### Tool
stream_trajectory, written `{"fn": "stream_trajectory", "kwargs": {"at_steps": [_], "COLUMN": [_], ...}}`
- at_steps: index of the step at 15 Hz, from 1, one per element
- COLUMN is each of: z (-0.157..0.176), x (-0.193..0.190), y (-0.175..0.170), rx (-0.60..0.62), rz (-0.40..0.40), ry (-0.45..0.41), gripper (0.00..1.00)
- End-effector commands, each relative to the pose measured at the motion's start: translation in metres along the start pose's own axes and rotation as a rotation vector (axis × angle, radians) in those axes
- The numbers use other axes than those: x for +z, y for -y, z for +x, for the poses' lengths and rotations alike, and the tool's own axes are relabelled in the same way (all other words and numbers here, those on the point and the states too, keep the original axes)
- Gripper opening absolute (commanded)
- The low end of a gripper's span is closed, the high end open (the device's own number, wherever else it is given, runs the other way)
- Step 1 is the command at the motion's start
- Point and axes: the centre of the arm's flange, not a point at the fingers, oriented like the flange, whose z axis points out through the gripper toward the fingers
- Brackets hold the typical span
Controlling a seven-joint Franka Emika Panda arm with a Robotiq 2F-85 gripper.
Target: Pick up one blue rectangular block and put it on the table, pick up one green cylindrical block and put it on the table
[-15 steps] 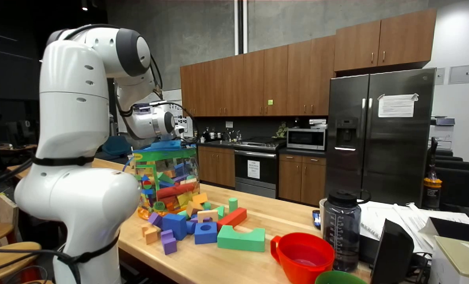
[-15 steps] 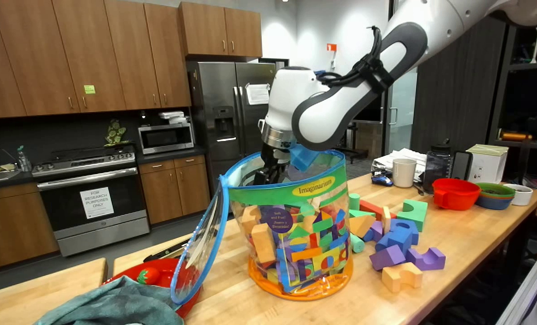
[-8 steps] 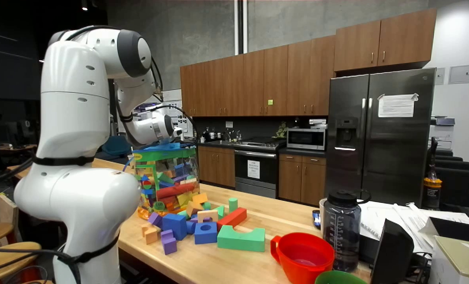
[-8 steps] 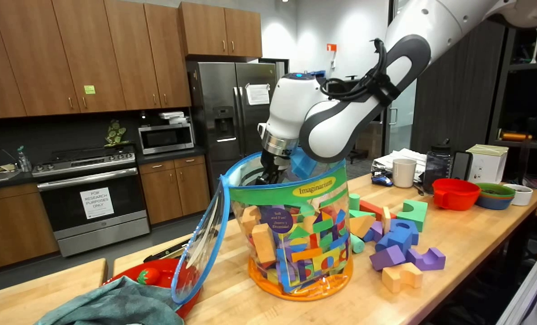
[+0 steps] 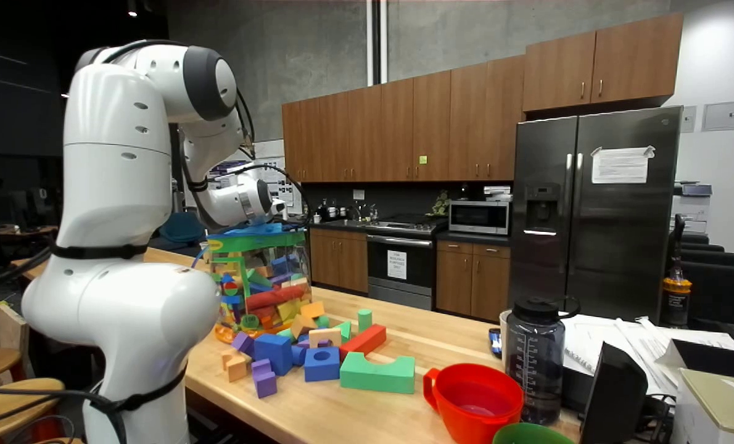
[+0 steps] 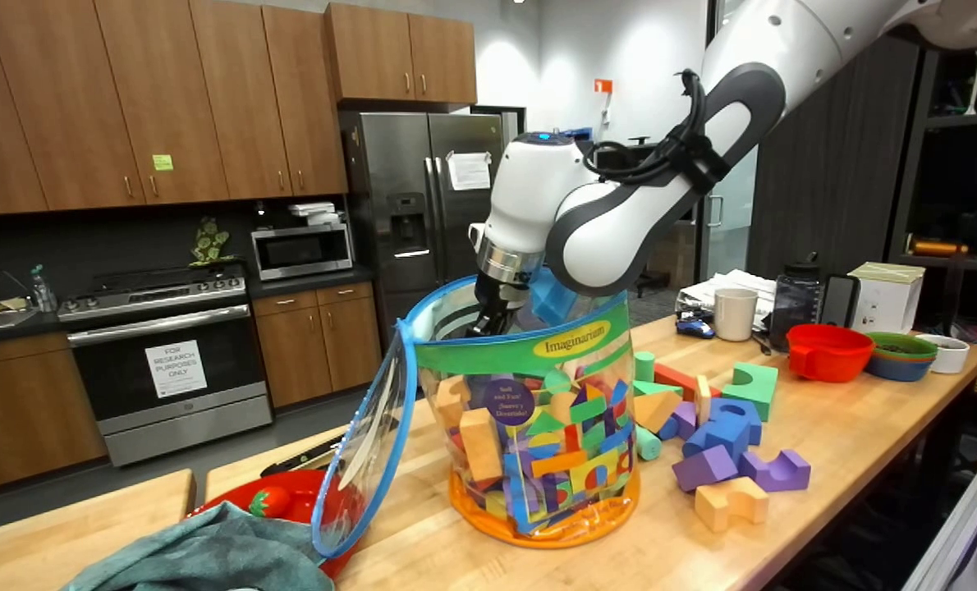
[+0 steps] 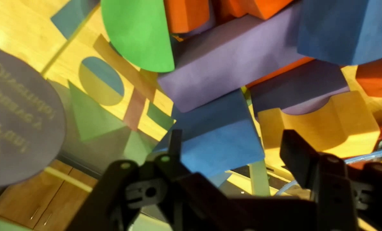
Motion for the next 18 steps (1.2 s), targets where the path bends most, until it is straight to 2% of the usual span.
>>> {"fn": "stream_trajectory", "kwargs": {"at_steps": [1, 4, 7, 8, 11, 12, 14, 18], "z": [-0.005, -0.004, -0.003, -0.003, -0.002, -0.002, -0.001, 0.005], "x": [-0.001, -0.001, -0.001, -0.001, -0.002, -0.002, -0.002, -0.006], "y": [-0.001, -0.003, -0.003, -0.004, -0.004, -0.004, -0.005, -0.012], "rx": [-0.019, -0.025, -0.031, -0.033, -0.033, -0.033, -0.034, -0.050], "rz": [-0.012, -0.013, -0.013, -0.013, -0.013, -0.014, -0.013, -0.020], "ry": [0.002, 0.001, -0.001, -0.001, -0.003, -0.005, -0.004, -0.006], "gripper": [0.48, 0.26, 0.09, 0.05, 0.01, 0.35, 0.32, 0.55]}}
